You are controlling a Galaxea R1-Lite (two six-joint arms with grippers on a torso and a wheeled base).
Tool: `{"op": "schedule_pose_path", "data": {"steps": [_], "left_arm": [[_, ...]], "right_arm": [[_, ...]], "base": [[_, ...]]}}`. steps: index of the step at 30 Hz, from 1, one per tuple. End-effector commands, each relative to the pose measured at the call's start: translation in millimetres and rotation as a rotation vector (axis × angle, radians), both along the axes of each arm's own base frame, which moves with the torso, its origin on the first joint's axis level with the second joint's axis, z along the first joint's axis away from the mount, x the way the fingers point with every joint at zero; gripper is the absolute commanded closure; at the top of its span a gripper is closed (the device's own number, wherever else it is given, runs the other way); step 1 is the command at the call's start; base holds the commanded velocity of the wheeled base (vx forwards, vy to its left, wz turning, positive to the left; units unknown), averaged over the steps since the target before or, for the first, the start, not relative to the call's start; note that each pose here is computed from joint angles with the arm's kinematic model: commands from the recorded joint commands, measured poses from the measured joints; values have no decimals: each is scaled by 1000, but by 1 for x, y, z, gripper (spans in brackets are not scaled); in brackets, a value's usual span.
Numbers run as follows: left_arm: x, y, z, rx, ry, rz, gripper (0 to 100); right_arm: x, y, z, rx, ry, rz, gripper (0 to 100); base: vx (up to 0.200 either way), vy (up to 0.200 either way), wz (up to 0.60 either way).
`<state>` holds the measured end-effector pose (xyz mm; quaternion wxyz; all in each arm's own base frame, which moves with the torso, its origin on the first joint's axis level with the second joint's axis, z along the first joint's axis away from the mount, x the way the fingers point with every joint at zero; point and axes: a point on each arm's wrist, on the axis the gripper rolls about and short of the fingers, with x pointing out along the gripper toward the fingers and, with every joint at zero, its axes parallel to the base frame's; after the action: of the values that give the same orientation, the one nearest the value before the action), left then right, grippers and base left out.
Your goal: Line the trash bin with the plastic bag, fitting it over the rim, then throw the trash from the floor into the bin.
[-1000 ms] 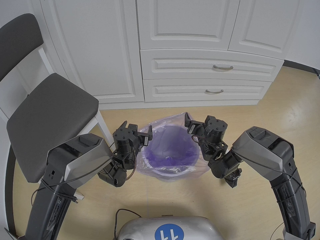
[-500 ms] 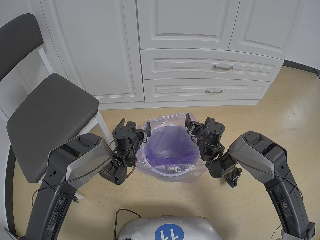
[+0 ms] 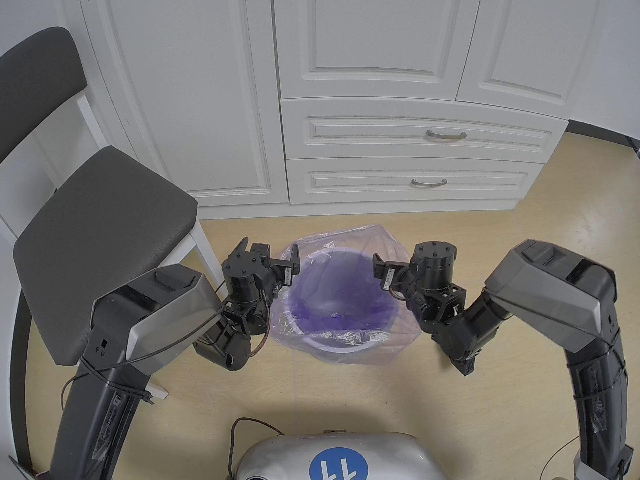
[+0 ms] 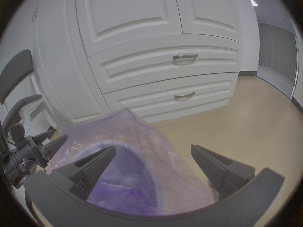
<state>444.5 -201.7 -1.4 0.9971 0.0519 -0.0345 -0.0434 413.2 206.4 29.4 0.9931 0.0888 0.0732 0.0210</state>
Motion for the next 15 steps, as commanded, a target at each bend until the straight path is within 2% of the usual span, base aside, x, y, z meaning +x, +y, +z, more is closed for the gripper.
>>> {"op": "schedule_pose_path", "data": {"steps": [1, 4, 5, 6, 8, 15], "left_arm": [[-23, 5, 30, -29, 18, -24, 0], [-40, 7, 43, -29, 67, -52, 0], [-50, 11, 50, -17, 127, -85, 0], [-53, 11, 52, -22, 142, -94, 0], [-56, 12, 60, -71, 192, -104, 0], [-47, 11, 53, -154, 322, -110, 0]], "right_arm": [[-1, -35, 44, 22, 36, -24, 0], [-3, -39, 48, 34, 69, -10, 0], [-4, -44, 50, 29, 104, -5, 0], [-5, -46, 51, 30, 113, -1, 0], [-6, -48, 50, 35, 153, 10, 0], [-5, -57, 39, 28, 253, 16, 0]], "base": [[0, 0, 0], [0, 0, 0], [0, 0, 0], [0, 0, 0], [0, 0, 0], [0, 0, 0]]}}
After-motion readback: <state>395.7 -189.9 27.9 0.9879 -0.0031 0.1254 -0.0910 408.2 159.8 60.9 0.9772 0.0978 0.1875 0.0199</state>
